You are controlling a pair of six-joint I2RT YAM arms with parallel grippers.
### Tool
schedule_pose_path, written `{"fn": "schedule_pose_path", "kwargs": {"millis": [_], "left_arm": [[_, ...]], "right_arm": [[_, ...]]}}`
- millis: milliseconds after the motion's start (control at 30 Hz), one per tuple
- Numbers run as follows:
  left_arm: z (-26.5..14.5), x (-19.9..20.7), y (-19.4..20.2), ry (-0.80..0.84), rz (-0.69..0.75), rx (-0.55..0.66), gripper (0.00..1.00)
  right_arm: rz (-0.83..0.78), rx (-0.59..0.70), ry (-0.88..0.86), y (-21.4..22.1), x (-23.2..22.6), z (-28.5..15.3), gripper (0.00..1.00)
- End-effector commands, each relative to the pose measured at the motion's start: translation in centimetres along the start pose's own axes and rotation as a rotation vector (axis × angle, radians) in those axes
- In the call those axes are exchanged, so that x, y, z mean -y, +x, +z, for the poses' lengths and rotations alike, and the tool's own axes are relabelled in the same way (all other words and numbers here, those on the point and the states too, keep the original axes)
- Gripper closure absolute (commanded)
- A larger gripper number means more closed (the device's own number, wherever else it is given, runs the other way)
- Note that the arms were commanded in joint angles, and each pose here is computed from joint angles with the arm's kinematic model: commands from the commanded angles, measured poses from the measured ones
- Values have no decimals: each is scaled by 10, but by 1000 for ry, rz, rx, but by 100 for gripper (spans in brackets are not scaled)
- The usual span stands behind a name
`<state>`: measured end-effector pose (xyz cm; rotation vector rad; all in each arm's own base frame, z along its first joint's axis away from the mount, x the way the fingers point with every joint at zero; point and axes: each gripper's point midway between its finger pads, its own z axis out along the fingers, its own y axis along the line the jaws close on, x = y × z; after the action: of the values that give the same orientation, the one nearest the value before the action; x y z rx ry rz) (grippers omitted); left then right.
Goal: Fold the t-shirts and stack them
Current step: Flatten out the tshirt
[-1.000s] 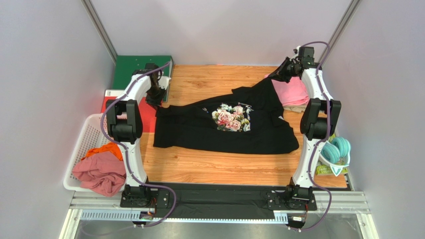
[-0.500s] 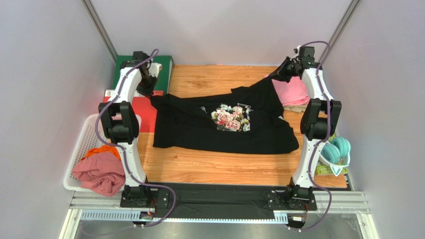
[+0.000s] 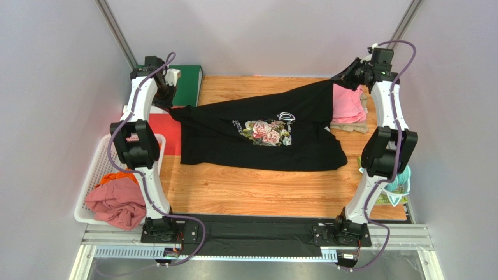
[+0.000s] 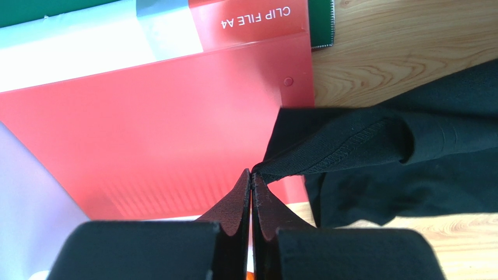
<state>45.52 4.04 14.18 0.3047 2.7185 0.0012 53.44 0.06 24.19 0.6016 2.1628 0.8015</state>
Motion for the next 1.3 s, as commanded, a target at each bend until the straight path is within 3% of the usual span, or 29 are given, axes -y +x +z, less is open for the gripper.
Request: {"fn": "schedule_pose_path", "kwargs": {"millis": [0,200,267,433,567,733,933,1133,1267], "left_arm": [[-26,-9,-12,-37,8,60,100],[-14,-4,-4,-11,-2,39,100],[-12,0,-2,2,-11,32,96],[-32,4,-14,15,-30,110,100],[-81,6,-33,-7,-22,257,100],[-125,10,-42,-16,-24,340,100],[-214,12,-51,-84,-7,522,100],[-321,34,-21,-137,32,744,100],[-399,47,20,-225,66,910,100]], "right_arm": [[-26,133,-34,-27,-17,-30,100],[-22,129,-70,-26,-23,-32,100],[-20,124,-80,-26,-26,-30,100],[-44,141,-118,-29,-43,-45,100],[-99,197,-175,-33,-77,-83,100],[-186,321,-242,-33,-123,-152,100],[-272,471,-299,-20,-167,-235,100],[-371,670,-325,16,-196,-335,100],[-415,789,-352,47,-212,-399,100]]}}
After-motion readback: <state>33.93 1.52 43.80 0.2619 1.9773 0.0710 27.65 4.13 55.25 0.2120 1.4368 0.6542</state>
